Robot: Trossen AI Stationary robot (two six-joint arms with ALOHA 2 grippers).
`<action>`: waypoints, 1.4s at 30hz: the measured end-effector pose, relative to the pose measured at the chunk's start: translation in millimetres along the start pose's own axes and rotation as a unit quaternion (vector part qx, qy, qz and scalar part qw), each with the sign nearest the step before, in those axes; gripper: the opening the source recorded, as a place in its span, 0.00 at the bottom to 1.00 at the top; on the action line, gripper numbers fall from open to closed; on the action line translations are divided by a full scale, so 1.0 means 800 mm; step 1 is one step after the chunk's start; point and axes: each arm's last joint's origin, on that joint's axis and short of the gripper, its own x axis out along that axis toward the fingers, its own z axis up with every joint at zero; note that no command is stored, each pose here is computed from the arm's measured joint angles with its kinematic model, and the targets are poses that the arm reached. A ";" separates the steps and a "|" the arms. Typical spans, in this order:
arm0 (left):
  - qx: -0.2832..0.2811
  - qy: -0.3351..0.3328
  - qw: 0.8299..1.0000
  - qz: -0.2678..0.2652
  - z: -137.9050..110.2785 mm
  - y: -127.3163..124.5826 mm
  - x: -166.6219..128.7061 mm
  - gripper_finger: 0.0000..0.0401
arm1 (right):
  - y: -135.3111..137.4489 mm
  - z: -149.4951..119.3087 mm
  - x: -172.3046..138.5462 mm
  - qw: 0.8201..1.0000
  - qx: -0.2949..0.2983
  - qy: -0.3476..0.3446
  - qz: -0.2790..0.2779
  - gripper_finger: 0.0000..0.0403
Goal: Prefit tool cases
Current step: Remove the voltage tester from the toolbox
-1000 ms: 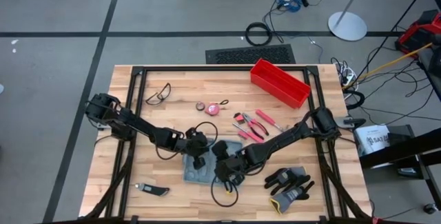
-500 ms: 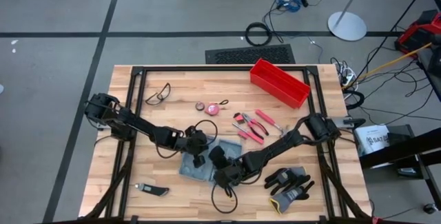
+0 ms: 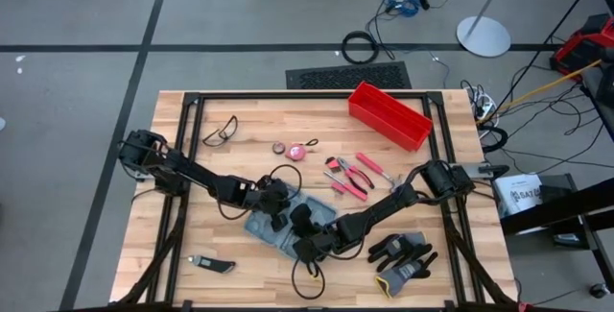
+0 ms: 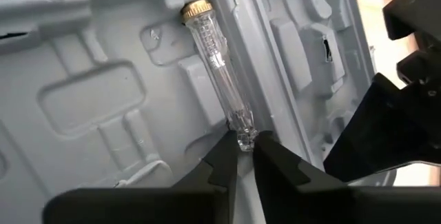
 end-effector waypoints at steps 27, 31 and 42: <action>0.001 -0.006 1.000 0.011 -0.003 0.000 0.008 0.00 | 0.001 0.004 -0.008 0.996 0.014 0.025 -0.088 0.00; 0.002 -0.005 1.000 0.015 -0.004 0.001 0.008 0.00 | -0.004 0.004 -0.013 0.993 0.015 0.035 -0.115 0.00; 0.002 -0.001 1.000 -0.008 -0.003 -0.003 0.008 0.00 | -0.022 -0.004 -0.031 0.988 0.012 0.079 -0.131 0.00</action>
